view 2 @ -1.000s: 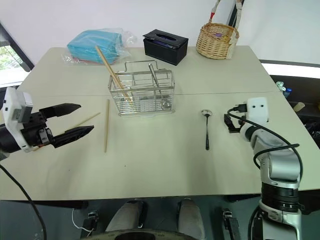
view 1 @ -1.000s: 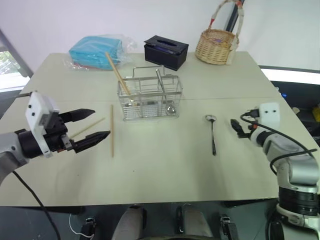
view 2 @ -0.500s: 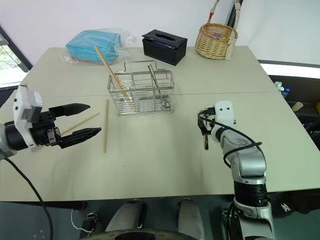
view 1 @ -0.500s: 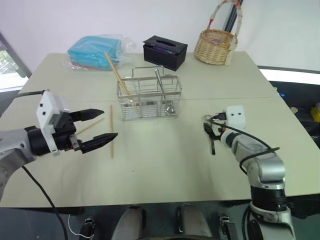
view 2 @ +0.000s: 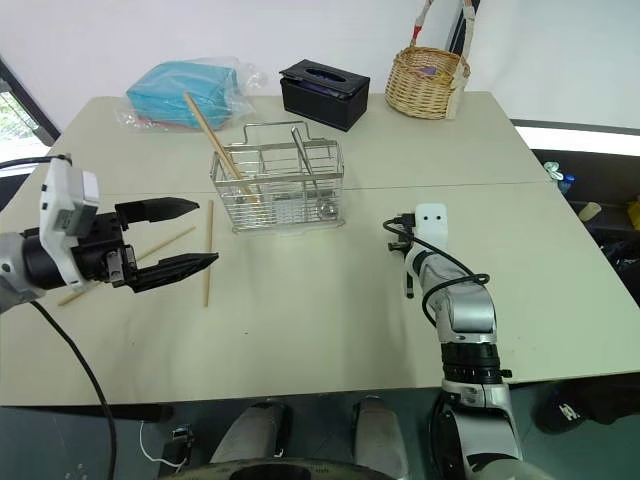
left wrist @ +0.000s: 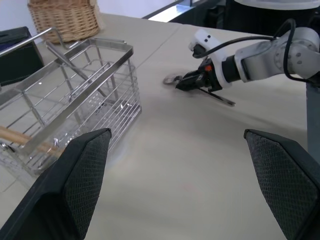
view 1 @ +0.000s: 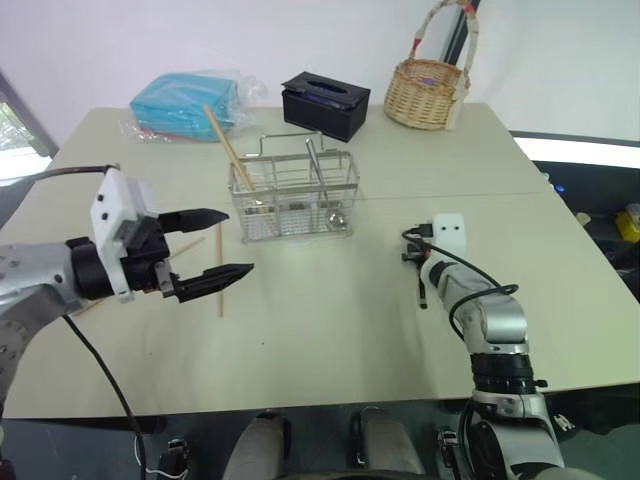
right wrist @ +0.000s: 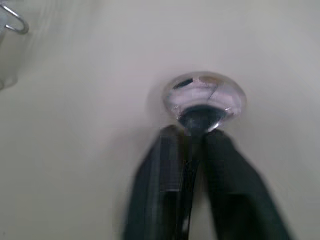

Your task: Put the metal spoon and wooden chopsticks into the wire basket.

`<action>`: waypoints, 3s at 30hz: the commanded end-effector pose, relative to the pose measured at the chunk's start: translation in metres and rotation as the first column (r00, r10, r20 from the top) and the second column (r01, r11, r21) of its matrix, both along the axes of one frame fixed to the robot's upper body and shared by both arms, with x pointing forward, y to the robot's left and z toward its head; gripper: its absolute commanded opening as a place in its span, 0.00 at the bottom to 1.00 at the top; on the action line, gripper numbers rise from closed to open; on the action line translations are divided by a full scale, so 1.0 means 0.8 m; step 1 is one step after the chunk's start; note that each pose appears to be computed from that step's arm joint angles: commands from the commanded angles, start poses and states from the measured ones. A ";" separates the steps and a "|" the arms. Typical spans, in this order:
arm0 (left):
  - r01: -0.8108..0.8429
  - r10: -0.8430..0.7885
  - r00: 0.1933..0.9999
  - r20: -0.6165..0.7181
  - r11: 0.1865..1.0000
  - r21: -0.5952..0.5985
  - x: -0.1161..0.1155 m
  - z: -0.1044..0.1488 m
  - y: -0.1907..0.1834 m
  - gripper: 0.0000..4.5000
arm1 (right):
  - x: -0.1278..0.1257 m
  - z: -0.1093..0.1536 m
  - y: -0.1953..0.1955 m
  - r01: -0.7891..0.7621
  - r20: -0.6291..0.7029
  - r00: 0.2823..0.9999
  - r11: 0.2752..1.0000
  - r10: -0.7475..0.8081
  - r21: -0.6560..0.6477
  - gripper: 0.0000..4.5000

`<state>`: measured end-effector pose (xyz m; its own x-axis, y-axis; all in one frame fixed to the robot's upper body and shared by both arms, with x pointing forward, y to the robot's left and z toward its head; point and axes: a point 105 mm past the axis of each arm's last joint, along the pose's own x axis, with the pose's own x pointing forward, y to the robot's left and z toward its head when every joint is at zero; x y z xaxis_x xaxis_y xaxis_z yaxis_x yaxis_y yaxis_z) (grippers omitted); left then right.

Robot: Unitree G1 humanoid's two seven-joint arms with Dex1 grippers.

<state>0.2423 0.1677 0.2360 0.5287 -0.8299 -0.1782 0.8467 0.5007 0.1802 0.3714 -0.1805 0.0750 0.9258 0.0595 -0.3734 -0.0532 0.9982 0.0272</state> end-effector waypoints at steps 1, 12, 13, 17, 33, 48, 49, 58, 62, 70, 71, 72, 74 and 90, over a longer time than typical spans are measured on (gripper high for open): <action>0.007 -0.007 1.000 0.029 1.000 0.004 -0.001 0.009 -0.002 1.00 | 0.003 0.003 0.001 0.001 0.018 1.000 1.000 -0.001 0.007 0.02; -0.026 0.027 0.997 0.071 0.999 -0.023 0.015 0.014 0.002 1.00 | 0.013 0.180 0.011 -0.093 0.485 0.866 0.992 0.124 -0.087 0.02; -0.028 0.030 0.997 0.075 0.999 -0.026 0.017 0.015 0.002 1.00 | 0.012 0.208 0.020 -0.122 0.545 0.825 0.989 0.149 -0.087 0.02; -0.033 0.036 0.995 0.088 0.999 -0.034 0.023 0.015 0.002 1.00 | 0.012 0.294 0.062 -0.241 0.697 0.691 0.970 0.192 -0.029 0.02; -0.108 0.116 0.982 0.149 0.992 -0.058 0.018 0.032 0.009 1.00 | 0.049 0.306 0.223 -0.523 0.807 0.519 0.851 0.281 0.040 0.02; -0.174 0.182 0.970 0.161 0.983 -0.062 0.007 0.048 0.019 1.00 | 0.072 0.280 0.222 -0.492 0.828 0.509 0.869 0.237 0.053 0.02; -0.175 0.183 0.970 0.162 0.982 -0.063 0.008 0.049 0.020 1.00 | 0.073 0.289 0.220 -0.488 0.834 0.503 0.871 0.227 0.057 0.02; -0.169 0.180 0.968 0.176 0.983 -0.074 0.015 0.052 0.018 1.00 | 0.071 0.318 0.214 -0.490 0.859 0.468 0.870 0.208 0.056 0.02; -0.162 0.174 0.968 0.182 0.984 -0.078 0.017 0.054 0.016 1.00 | 0.077 0.298 0.213 -0.465 0.844 0.482 0.885 0.233 0.021 0.02; -0.164 0.176 0.965 0.193 0.983 -0.079 0.017 0.062 0.017 1.00 | 0.078 0.285 0.211 -0.442 0.852 0.467 0.897 0.237 -0.008 0.02; -0.165 0.177 0.965 0.194 0.983 -0.079 0.016 0.062 0.017 1.00 | 0.078 0.284 0.211 -0.439 0.851 0.468 0.898 0.237 -0.009 0.02; -0.166 0.178 0.965 0.195 0.983 -0.079 0.016 0.062 0.017 1.00 | 0.079 0.282 0.211 -0.437 0.849 0.472 0.900 0.236 -0.007 0.08; -0.168 0.181 0.964 0.196 0.983 -0.078 0.015 0.063 0.018 1.00 | 0.081 0.279 0.211 -0.450 0.844 0.484 0.893 0.230 0.015 0.23; -0.171 0.188 0.961 0.203 0.980 -0.100 0.027 0.064 0.018 1.00 | 0.074 0.301 0.181 -0.407 0.872 0.437 0.913 0.220 -0.026 0.98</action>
<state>0.2643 0.1824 0.2776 0.6891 -0.7244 -0.0192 0.7034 0.6622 0.2582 0.4381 -0.0318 0.2958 0.7205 0.3920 0.5720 -0.4547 0.8899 -0.0371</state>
